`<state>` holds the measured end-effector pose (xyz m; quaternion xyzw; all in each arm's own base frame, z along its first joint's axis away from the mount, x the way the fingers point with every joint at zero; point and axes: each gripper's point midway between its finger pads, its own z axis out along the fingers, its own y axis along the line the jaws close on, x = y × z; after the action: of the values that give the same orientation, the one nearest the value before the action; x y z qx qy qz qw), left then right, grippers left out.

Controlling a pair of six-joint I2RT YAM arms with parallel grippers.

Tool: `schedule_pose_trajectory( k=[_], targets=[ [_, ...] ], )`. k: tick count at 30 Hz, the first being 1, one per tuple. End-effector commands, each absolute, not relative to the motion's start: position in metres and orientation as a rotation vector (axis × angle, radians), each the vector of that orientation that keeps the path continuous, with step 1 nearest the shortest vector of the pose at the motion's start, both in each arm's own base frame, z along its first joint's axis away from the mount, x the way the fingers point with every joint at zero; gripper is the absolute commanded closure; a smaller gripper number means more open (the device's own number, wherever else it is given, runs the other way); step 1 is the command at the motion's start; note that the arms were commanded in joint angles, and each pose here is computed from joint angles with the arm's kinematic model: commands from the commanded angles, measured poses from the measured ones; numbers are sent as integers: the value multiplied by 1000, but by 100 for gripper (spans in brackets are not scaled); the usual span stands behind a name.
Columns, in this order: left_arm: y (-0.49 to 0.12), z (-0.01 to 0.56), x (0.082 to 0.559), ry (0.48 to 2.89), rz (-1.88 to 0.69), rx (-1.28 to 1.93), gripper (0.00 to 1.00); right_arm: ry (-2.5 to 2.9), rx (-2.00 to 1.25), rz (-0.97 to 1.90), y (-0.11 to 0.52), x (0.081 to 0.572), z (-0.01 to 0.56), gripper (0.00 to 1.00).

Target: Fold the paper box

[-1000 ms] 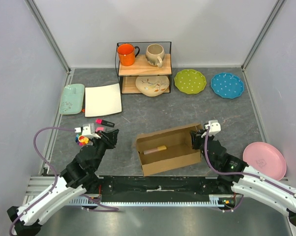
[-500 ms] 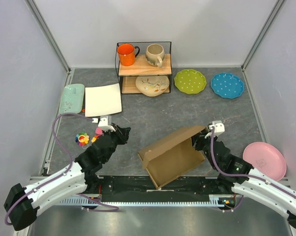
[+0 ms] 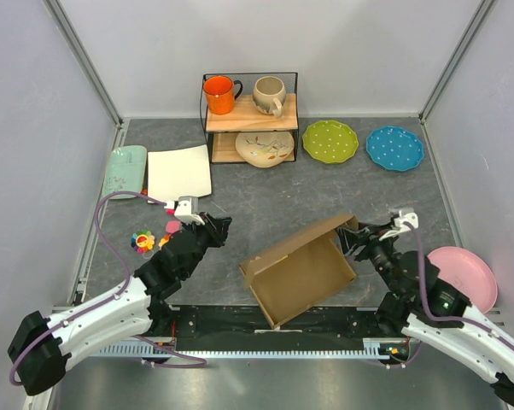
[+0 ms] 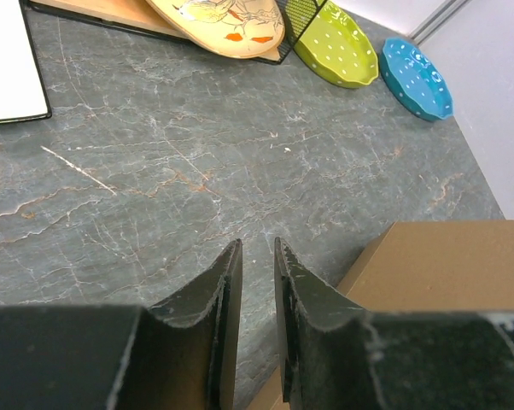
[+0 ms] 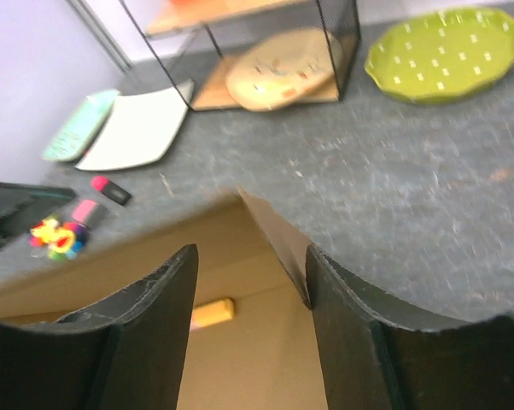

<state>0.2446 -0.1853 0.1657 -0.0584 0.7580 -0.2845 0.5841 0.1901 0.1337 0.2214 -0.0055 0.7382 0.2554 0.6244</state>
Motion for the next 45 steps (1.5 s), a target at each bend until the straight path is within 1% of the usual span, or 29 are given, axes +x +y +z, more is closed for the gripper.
schedule_pose_trajectory(
  k=[1,3,9,12,13,14,16,18,19,22,24,25,26,28,29,32,36,38,41,42,43,44,45],
  targets=[
    [-188,196,252,1682,-680,-128,72,1543,-59,715,130,172,288,37],
    [-189,198,253,1680,-680,-125,72,1495,-76,728,122,166,310,36],
    [-193,201,253,1681,-687,-106,72,1355,-73,770,104,151,363,35],
    [-196,201,253,1687,-697,-94,72,1353,-50,742,107,159,376,35],
    [-198,201,252,1690,-705,-85,72,1432,-76,685,123,175,364,36],
    [-200,200,251,1693,-712,-78,73,1459,-77,662,129,181,368,36],
    [-204,200,248,1699,-742,-61,73,1613,-137,554,158,205,338,38],
    [-207,194,244,1731,-771,-76,74,1685,-169,500,172,216,324,41],
    [-209,193,241,1745,-793,-74,74,1744,-203,467,185,223,305,46],
    [-212,180,230,1819,-845,-94,74,1847,-274,470,202,222,265,52],
    [-209,170,221,1877,-872,-140,75,1938,-305,477,205,214,228,54],
    [-210,166,217,1902,-886,-148,75,1966,-317,487,205,209,215,54],
    [-207,159,211,1929,-892,-155,75,2027,-323,483,202,202,188,54],
    [-206,153,203,1970,-933,-215,75,2088,-353,536,206,188,165,54],
    [-205,151,199,1976,-953,-224,75,2137,-351,544,204,181,144,54],
    [-206,147,189,2011,-1017,-277,75,2234,-354,600,207,165,113,53],
    [-212,144,177,2065,-1102,-316,75,2295,-350,605,212,161,102,54],
    [-222,145,166,2095,-1203,-330,74,2309,-336,600,213,161,101,54],
    [-232,142,151,2145,-1297,-315,73,2237,-217,592,207,174,120,45],
    [-232,140,149,2155,-1309,-317,73,2176,-155,613,203,179,136,37],
    [-233,142,145,2153,-1338,-309,71,2140,-97,626,200,183,149,34],
    [-233,139,142,2165,-1349,-320,70,2111,-37,568,188,190,156,30],
    [-233,137,140,2168,-1356,-324,68,2091,-8,549,182,193,165,20]
  ],
)
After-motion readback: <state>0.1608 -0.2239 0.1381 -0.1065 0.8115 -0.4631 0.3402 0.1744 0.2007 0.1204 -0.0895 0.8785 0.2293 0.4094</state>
